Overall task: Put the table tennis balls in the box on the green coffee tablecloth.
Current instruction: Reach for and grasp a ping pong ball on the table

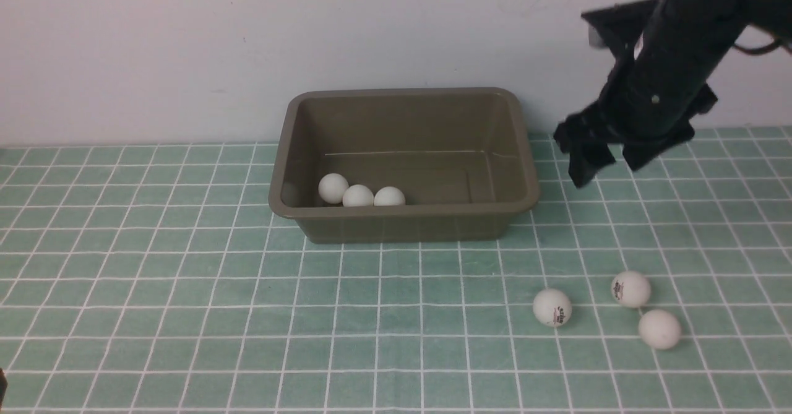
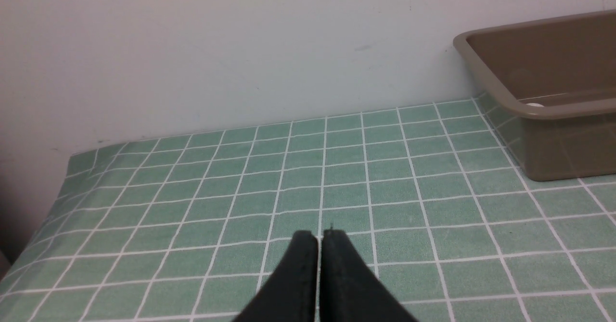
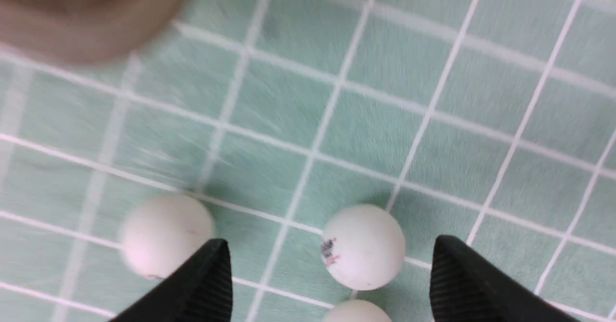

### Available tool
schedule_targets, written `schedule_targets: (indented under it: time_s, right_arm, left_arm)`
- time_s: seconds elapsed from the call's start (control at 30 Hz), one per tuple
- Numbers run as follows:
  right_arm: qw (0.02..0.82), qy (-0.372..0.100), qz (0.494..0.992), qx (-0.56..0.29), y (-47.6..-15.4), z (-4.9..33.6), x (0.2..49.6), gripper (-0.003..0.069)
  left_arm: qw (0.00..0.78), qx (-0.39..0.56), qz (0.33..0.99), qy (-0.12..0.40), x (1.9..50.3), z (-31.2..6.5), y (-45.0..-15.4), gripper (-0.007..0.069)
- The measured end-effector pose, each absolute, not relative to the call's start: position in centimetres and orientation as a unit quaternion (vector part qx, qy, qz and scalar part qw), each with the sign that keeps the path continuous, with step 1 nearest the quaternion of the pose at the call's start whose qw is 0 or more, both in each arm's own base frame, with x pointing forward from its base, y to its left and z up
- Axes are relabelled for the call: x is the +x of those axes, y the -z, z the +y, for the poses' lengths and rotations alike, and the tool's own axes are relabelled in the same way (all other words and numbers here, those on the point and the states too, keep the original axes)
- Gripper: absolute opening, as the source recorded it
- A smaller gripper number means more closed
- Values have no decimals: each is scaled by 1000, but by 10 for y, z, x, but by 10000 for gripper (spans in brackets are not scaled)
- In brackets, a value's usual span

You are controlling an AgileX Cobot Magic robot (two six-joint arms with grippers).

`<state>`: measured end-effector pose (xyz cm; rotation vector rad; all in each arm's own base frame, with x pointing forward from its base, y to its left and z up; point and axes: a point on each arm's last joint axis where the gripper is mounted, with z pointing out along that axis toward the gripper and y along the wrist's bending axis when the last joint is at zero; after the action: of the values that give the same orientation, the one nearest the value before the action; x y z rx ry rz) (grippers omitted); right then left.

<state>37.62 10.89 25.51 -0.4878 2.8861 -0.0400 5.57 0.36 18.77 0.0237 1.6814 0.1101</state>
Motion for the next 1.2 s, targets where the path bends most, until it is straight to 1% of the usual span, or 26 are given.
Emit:
schedule_targets:
  time_s: [0.13, 0.2, 0.43, 0.67, 1.2]
  right_arm:
    - [90, 25, 981, -172, -224, 105, 368, 500]
    - [87, 26, 981, -173, -214, 103, 366, 500]
    - [85, 24, 983, -161, -196, 96, 361, 500]
    - [100, 25, 985, -140, -191, 80, 365, 500]
    - [94, 20, 986, -134, -191, 80, 364, 500]
  left_arm:
    - [666, 11, 745, -49, 56, 4, -188, -8]
    - [666, 11, 745, -49, 56, 4, -188, -8]
    - [666, 11, 745, -49, 56, 4, -188, -8]
    - [666, 11, 745, -49, 56, 4, -188, -8]
    - [666, 11, 745, -49, 56, 4, -188, -8]
